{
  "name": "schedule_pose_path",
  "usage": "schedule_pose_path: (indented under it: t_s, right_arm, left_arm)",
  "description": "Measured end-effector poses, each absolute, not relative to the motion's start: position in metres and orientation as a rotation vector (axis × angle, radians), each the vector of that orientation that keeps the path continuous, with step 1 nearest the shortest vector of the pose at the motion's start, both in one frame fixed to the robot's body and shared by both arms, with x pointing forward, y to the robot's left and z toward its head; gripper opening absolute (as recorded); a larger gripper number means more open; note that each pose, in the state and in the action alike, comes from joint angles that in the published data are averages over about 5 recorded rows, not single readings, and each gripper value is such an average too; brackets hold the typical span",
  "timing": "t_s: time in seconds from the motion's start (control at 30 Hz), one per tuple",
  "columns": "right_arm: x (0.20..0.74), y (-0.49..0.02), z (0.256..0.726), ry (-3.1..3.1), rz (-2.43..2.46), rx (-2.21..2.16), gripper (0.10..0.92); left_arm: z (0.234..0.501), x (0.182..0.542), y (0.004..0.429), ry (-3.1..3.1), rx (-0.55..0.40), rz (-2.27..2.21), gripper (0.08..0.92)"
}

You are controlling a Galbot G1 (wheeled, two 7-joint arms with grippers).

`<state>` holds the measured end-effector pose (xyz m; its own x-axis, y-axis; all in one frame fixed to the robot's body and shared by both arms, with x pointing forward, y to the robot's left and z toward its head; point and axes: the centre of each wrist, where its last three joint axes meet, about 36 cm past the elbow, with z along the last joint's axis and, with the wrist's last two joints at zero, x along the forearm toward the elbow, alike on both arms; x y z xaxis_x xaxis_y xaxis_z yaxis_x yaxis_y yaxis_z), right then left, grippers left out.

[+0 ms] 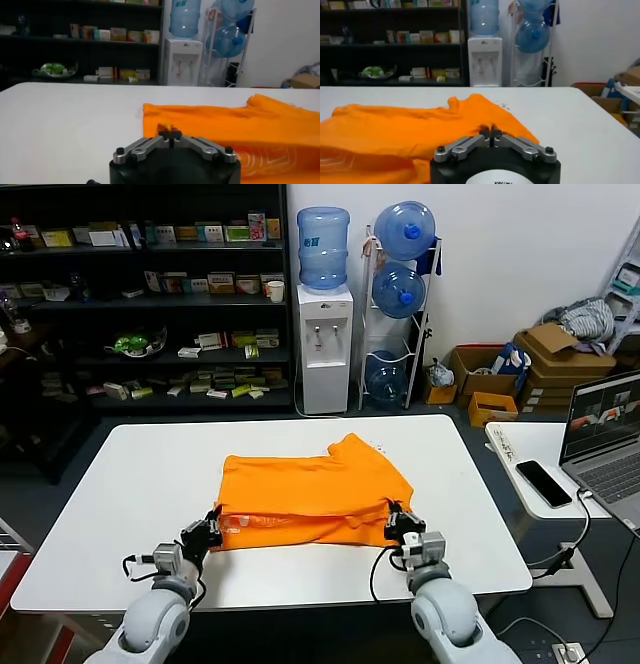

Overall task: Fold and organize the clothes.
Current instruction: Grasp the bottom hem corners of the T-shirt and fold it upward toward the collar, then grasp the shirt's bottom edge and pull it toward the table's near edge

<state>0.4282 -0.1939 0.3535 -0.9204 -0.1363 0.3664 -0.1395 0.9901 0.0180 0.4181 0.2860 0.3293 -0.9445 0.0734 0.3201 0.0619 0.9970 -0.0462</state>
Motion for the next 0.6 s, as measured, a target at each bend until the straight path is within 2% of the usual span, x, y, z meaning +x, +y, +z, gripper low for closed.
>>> schedule_pose_path:
  t_s: [0.27, 0.43, 0.6]
  right_arm:
    - [0.438, -0.201, 0.355, -2.759, 0.066, 0.237, 0.502]
    - [0.421, -0.216, 0.354, -2.783, 0.104, 0.241, 0.649]
    - [0.393, -0.237, 0.339, -2.770, 0.117, 0.230, 0.784]
  left_arm:
    - [0.330, 0.416, 0.296, -2.804, -0.087, 0.011, 0.429]
    - [0.333, 0.388, 0.295, -2.804, -0.096, 0.012, 0.577]
    - [0.324, 0.355, 0.294, -2.788, -0.091, 0.041, 0.724]
